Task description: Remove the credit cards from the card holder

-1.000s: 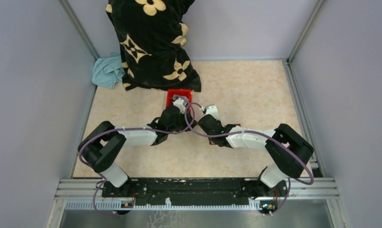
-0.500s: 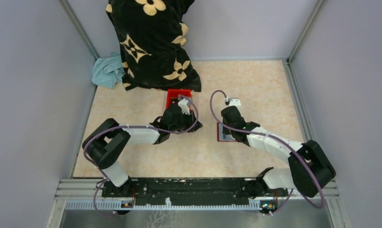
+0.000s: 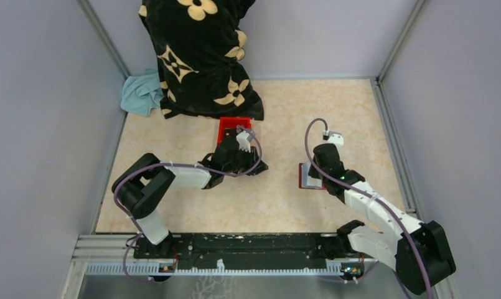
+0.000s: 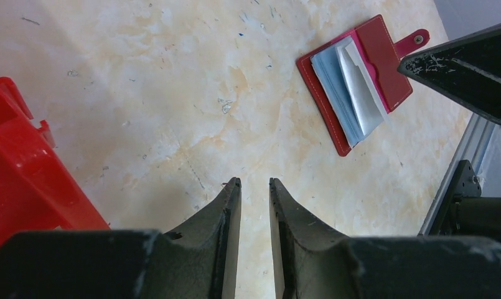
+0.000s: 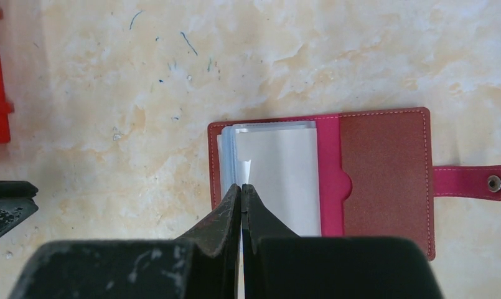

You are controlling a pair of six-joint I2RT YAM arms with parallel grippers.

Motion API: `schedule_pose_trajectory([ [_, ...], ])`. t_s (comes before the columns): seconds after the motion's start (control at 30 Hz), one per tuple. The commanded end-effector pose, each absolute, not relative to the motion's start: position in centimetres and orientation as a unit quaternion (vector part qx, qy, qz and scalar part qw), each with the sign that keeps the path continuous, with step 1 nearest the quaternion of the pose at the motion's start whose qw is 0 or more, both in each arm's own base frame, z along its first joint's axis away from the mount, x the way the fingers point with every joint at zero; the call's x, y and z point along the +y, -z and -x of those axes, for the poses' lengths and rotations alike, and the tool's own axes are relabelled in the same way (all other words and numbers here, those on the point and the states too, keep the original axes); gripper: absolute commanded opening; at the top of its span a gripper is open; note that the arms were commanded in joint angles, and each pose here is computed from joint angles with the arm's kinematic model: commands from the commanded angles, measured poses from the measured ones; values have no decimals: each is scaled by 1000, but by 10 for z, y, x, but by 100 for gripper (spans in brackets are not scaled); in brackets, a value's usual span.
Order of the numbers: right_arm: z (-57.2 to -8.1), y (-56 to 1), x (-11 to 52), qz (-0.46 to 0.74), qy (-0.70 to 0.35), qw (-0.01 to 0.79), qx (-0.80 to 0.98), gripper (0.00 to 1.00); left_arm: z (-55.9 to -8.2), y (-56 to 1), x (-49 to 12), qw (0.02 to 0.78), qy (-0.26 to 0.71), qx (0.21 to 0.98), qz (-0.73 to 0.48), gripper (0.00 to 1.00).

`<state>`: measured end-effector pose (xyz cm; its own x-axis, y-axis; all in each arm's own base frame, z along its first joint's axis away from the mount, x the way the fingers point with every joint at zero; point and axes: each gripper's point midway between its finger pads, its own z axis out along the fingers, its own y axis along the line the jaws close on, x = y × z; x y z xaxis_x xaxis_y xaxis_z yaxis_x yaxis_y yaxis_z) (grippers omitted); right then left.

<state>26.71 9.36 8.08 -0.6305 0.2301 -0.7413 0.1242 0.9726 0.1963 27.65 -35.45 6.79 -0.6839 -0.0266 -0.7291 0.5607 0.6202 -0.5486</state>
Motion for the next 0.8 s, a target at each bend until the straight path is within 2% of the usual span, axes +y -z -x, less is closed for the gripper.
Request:
schedule_pose_trajectory([
  [0.0, -274, -93, 94, -105, -77, 433, 892, 0, -280, -85, -365, 375, 425, 806, -171, 30],
  [0.2, -276, -84, 97, -79, -68, 420, 901, 0, -281, -84, -365, 375, 424, 806, -171, 30],
  [0.23, -276, -80, 95, -71, -57, 413, 906, 13, -281, -84, -365, 375, 423, 807, -171, 30],
  [0.3, -277, -75, 92, -60, -38, 400, 914, 55, -281, -83, -365, 374, 423, 807, -172, 30],
  [0.33, -276, -73, 92, -59, -33, 393, 917, 69, -281, -83, -365, 373, 423, 808, -172, 30],
  [0.4, -276, -70, 96, -49, -37, 388, 919, 77, -280, -81, -366, 369, 425, 808, -173, 30],
  [0.7, -275, -46, 99, -44, -10, 346, 937, 79, -280, -81, -367, 368, 425, 808, -175, 29],
  [0.73, -274, -42, 100, -44, -7, 341, 939, 76, -280, -81, -367, 369, 424, 808, -175, 29],
  [0.77, -275, -40, 100, -47, -7, 340, 939, 67, -280, -81, -366, 369, 424, 809, -175, 29],
])
